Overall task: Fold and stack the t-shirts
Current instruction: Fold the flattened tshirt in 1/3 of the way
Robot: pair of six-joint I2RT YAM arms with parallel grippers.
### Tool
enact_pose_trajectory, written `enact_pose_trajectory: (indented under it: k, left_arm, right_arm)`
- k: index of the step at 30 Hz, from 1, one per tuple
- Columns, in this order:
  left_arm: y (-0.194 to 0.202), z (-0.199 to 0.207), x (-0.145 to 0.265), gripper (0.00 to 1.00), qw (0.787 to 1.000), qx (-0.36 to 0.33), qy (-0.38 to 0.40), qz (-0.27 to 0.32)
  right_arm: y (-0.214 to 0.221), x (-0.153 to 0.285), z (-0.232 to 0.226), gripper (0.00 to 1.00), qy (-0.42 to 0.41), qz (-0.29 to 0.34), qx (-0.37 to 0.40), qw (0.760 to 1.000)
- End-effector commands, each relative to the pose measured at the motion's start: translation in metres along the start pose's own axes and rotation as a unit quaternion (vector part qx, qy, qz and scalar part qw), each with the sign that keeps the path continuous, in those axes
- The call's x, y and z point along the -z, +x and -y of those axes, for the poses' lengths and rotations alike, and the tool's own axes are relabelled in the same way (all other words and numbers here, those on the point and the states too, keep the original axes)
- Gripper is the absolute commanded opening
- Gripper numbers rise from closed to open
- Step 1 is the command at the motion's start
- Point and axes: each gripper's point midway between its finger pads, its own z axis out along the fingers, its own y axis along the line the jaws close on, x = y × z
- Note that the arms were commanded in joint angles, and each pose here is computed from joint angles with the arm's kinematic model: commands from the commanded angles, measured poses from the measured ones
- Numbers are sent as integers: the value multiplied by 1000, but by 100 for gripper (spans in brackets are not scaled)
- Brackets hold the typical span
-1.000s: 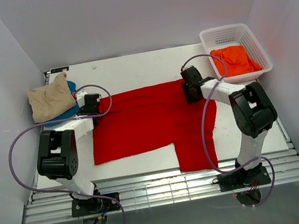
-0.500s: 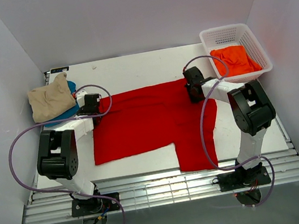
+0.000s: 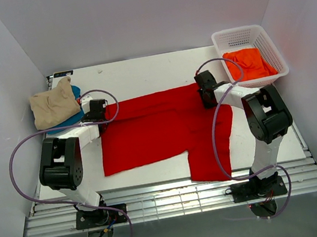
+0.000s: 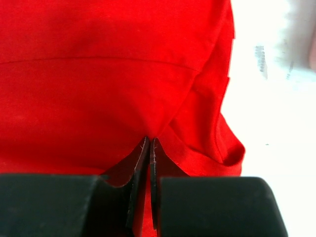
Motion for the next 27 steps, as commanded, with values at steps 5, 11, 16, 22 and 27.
enact_pose_trajectory:
  k: [5, 11, 16, 22, 27]
  left_arm:
    - [-8, -5, 5, 0, 1000, 4, -9, 11]
    - [2, 1, 6, 0, 1000, -7, 20, 1]
    - [11, 10, 12, 0, 998, -17, 66, -3]
    - [7, 19, 30, 15, 994, -21, 109, 10]
    - [-12, 12, 56, 43, 994, 3, 102, 44]
  right_arm:
    - [-11, 16, 33, 8, 54, 6, -8, 998]
    - [-17, 20, 41, 8, 65, 4, -6, 998]
    - [-22, 25, 45, 8, 68, 5, -3, 998]
    - [-20, 21, 43, 23, 64, -10, 4, 998]
    - [-34, 27, 43, 41, 58, 11, -2, 998]
